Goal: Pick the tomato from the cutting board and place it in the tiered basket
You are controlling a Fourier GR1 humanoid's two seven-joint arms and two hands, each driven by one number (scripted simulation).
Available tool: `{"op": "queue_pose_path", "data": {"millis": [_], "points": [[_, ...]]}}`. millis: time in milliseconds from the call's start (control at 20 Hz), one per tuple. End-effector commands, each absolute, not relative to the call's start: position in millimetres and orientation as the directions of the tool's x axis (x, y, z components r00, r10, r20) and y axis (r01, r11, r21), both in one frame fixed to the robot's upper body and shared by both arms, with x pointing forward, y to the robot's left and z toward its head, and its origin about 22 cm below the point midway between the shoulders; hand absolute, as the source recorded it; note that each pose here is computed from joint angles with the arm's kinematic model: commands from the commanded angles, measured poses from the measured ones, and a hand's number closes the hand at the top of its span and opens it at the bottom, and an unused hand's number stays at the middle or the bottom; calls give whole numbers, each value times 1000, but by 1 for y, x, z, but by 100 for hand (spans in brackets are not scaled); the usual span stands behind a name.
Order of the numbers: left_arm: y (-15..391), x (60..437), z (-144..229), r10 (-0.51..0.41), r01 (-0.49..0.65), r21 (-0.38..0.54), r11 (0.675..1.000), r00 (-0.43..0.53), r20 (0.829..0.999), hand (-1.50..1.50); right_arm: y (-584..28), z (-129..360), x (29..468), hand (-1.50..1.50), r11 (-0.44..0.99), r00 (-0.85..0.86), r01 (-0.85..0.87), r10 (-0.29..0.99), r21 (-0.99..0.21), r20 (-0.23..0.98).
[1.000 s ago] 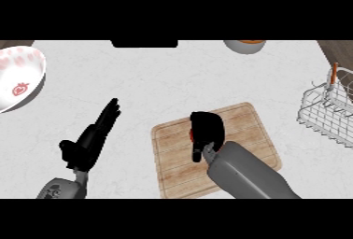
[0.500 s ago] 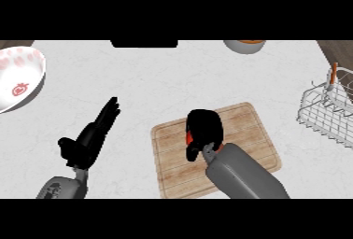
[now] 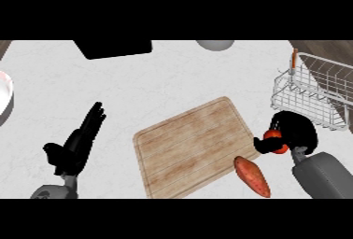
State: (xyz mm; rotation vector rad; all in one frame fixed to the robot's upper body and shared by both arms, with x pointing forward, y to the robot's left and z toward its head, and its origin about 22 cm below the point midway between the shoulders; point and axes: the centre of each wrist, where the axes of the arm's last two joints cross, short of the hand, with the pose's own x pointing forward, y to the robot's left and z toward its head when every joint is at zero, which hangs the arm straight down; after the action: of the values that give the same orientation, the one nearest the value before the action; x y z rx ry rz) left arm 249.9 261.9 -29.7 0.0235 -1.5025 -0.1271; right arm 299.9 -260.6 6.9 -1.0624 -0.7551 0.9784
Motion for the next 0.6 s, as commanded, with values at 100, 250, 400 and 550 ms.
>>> {"op": "queue_pose_path", "data": {"millis": [100,250,400,550], "points": [[277,240,-35,-94,4,94,996,87,992,0,-415,68,272,150,146,510,-63,855,-987,94],[277,234,-39,-93,3,93,996,85,992,0,-439,96,267,150,322,446,111,829,-940,337],[277,234,-36,-95,5,95,995,89,992,0,-466,128,257,150,422,332,232,813,-877,479],[277,235,-32,-93,34,92,995,55,994,0,-504,168,235,150,447,239,312,817,-839,525]]}}
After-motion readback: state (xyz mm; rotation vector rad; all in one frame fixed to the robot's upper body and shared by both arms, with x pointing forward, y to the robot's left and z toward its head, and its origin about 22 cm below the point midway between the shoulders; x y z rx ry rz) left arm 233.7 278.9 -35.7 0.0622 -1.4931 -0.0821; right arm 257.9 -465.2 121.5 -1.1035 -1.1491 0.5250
